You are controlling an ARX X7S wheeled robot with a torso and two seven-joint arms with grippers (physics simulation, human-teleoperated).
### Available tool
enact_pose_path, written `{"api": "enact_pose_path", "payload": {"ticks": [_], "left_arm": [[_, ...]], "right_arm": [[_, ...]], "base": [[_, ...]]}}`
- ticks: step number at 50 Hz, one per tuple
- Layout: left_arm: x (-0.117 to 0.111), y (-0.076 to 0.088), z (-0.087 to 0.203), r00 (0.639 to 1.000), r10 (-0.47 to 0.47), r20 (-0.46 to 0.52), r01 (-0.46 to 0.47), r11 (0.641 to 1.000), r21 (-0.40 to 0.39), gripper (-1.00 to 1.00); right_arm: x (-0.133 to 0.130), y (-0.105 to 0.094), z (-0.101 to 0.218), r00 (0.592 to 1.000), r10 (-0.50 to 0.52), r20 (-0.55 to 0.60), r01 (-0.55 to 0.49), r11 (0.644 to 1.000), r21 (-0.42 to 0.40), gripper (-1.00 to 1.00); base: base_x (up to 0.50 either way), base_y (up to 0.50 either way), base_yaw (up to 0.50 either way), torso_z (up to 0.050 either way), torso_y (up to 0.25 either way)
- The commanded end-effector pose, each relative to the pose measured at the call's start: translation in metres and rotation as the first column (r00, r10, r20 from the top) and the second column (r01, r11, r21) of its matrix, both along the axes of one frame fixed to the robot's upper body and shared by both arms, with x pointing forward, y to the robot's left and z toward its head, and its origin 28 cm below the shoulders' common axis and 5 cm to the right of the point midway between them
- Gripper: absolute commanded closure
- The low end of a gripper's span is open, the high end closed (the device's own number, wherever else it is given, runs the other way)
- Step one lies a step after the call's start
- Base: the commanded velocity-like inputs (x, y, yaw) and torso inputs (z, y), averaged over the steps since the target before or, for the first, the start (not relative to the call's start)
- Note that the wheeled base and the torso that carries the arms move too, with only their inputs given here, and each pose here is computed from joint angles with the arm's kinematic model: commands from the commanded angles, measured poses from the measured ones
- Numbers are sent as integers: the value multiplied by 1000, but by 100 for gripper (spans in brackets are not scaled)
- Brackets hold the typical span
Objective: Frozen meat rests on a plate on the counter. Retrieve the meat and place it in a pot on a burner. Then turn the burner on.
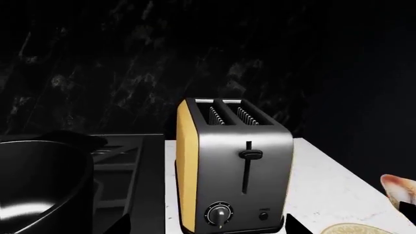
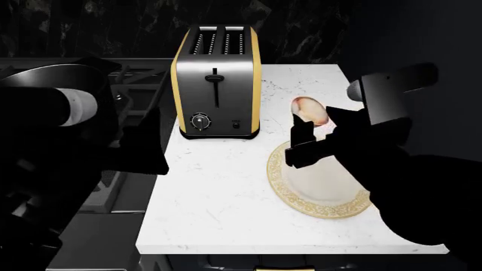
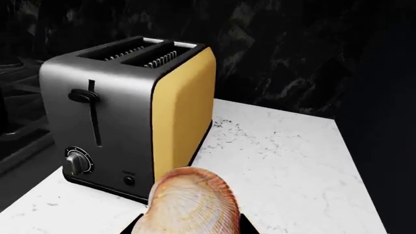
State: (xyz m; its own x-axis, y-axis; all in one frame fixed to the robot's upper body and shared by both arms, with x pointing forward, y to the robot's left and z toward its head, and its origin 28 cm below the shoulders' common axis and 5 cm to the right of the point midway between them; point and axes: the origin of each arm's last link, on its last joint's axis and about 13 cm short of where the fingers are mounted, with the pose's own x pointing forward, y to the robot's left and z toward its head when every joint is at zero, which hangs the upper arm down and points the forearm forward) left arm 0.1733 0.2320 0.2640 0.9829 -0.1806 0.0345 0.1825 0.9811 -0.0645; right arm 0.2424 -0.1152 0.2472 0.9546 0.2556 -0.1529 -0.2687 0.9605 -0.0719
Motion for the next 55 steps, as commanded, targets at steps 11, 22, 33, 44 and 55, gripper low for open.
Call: {"api": "enact_pose_path", "payload": {"ticks": [11,22,33,44,55], "left_arm": [[-18,10,9,998,3,55,-3,1000,7,-100],[-21,14,21,995,15,98,-15,1000,-2,-100],[-22,13,23,994,15,106,-15,1000,1,-100],[-25,11,24,994,10,108,-11,1000,1,-100],[-25,12,24,994,10,110,-10,1000,-1,-100]], "right_arm": [[-27,8,30,988,83,129,-89,995,41,100],[-24,9,33,984,103,145,-110,993,39,100],[-23,9,34,982,109,153,-116,993,37,100],[-24,7,34,982,108,153,-115,993,39,100],[-23,8,33,982,113,153,-119,992,33,100]], "base": [[0,0,0,0,0],[0,43,0,0,0],[0,500,0,0,0],[0,500,0,0,0],[0,500,0,0,0]]}}
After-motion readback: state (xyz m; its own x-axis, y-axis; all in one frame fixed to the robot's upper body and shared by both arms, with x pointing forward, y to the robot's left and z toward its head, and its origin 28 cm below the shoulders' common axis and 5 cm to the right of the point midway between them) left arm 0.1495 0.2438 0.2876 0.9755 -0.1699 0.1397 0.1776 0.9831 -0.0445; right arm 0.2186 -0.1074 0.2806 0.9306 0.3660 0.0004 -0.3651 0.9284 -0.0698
